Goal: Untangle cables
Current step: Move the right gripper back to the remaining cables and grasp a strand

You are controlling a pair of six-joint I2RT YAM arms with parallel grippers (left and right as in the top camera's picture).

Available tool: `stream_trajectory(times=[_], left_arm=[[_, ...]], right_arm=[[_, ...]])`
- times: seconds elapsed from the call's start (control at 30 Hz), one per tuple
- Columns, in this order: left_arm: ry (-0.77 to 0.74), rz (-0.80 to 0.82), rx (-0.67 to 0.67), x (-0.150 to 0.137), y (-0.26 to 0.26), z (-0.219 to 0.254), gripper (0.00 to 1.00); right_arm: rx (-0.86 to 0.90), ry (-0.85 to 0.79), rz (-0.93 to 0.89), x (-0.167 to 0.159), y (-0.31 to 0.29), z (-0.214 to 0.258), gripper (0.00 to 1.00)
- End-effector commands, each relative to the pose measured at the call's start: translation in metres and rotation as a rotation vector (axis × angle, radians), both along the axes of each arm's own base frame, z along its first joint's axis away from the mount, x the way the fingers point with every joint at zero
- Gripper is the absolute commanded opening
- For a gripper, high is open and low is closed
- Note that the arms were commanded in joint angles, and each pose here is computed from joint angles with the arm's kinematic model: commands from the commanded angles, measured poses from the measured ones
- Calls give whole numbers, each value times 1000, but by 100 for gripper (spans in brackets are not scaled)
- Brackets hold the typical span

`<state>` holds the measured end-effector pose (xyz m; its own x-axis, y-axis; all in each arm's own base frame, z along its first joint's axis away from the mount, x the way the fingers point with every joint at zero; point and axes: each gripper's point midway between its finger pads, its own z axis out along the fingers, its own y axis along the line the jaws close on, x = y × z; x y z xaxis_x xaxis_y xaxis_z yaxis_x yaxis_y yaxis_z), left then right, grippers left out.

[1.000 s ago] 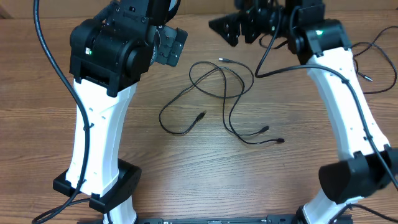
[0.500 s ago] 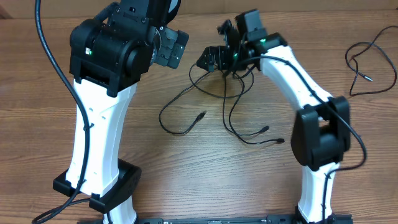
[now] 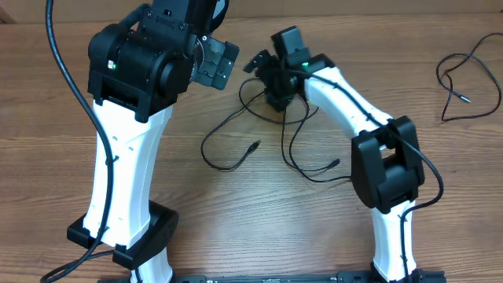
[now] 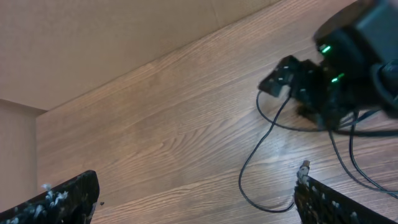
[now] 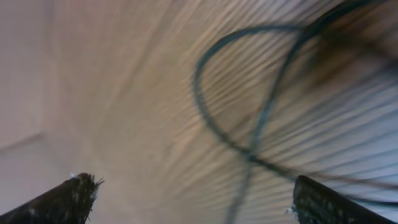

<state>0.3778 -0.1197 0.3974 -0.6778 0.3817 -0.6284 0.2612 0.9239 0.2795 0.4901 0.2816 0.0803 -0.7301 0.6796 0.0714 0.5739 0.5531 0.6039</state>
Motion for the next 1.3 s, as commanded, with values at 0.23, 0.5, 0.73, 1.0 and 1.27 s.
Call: stream_trajectory(times=[0.23,0.5,0.73,1.0,1.27], left_arm=[[7,-47,-50,-8,-10,4,100],[18,-69,-74,-10,-15,3,100],[21,-76,-81,-10,-17,3,100],[22,-76,-81,-10,-17,3,100],[22,-76,-80,-10,-17,2,100]], right_arm=[[-39,75,-222,-19,27,-19,93],[-24,219,-284,-37,29,-48,90],[-58,293,-272,-49,27,-78,88],[-126,335,-218,-61,23,-109,4],[-104,341,-157,-68,34,-106,4]])
